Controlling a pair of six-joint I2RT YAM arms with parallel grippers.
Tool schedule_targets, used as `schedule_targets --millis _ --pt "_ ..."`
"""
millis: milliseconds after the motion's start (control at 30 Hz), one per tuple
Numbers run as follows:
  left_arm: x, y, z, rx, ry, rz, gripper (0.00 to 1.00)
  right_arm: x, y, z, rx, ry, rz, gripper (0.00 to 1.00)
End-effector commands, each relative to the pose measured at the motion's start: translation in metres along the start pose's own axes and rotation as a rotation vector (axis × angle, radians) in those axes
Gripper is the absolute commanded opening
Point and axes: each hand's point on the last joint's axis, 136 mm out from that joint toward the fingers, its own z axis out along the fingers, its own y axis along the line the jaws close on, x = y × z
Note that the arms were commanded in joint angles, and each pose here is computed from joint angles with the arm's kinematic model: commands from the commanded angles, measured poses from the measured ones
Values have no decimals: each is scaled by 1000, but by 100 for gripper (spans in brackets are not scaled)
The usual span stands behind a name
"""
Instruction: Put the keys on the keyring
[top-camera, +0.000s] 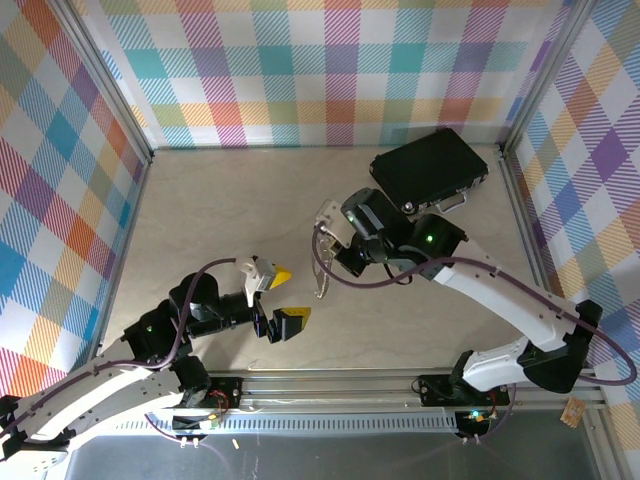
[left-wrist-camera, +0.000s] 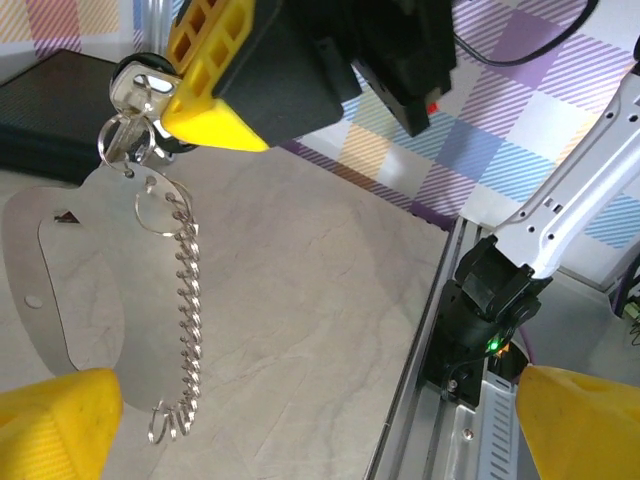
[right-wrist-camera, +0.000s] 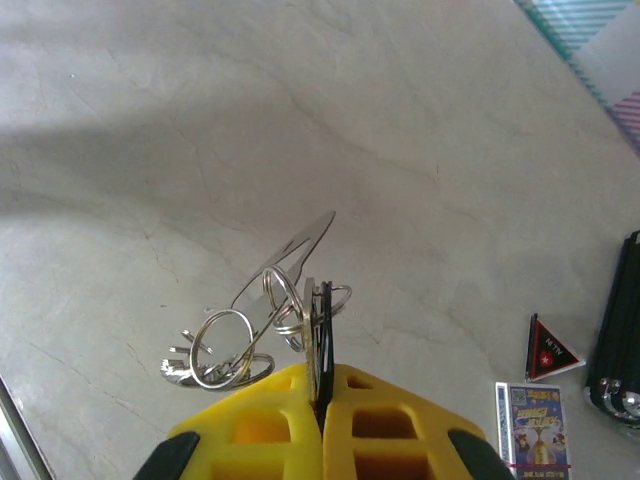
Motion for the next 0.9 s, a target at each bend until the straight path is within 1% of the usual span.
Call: schedule_targets --millis 0,400,867 --pt "-6 2 -3 -19 -35 -4 100 -17 -4 2 -43 -59 48 0" --pt "-4 14 -4 -86 -18 -16 100 -23 -31 40 -63 -28 123 0" --pt "-6 17 -8 -111 -23 -18 100 -40 -39 91 -89 -2 160 0"
